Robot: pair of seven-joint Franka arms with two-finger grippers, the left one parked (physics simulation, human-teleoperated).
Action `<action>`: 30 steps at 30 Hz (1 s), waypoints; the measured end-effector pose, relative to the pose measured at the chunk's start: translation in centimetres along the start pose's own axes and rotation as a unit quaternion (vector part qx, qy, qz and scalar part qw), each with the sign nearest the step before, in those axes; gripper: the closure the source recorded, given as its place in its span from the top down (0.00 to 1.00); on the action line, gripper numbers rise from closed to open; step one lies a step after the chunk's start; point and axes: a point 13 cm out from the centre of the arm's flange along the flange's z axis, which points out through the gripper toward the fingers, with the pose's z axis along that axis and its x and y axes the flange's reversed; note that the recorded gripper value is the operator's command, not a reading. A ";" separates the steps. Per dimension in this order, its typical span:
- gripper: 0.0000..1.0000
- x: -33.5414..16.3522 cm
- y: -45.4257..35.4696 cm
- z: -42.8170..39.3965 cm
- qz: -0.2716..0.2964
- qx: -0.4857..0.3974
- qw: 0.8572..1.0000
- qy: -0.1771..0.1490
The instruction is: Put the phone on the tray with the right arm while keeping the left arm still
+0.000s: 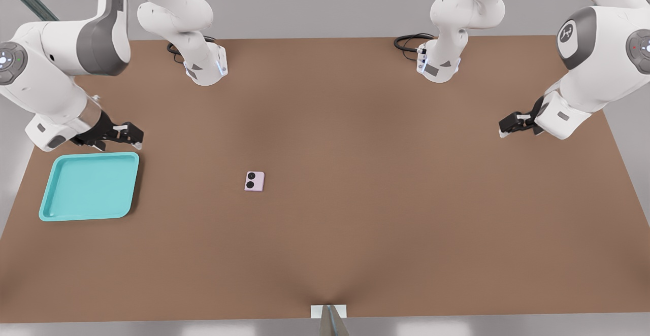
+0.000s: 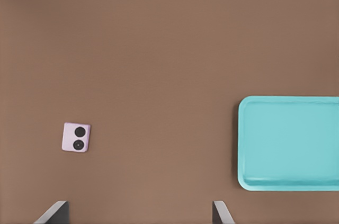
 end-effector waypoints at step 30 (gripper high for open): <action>1.00 3.7 25.5 38.5 0.104 -0.010 0.989 0.102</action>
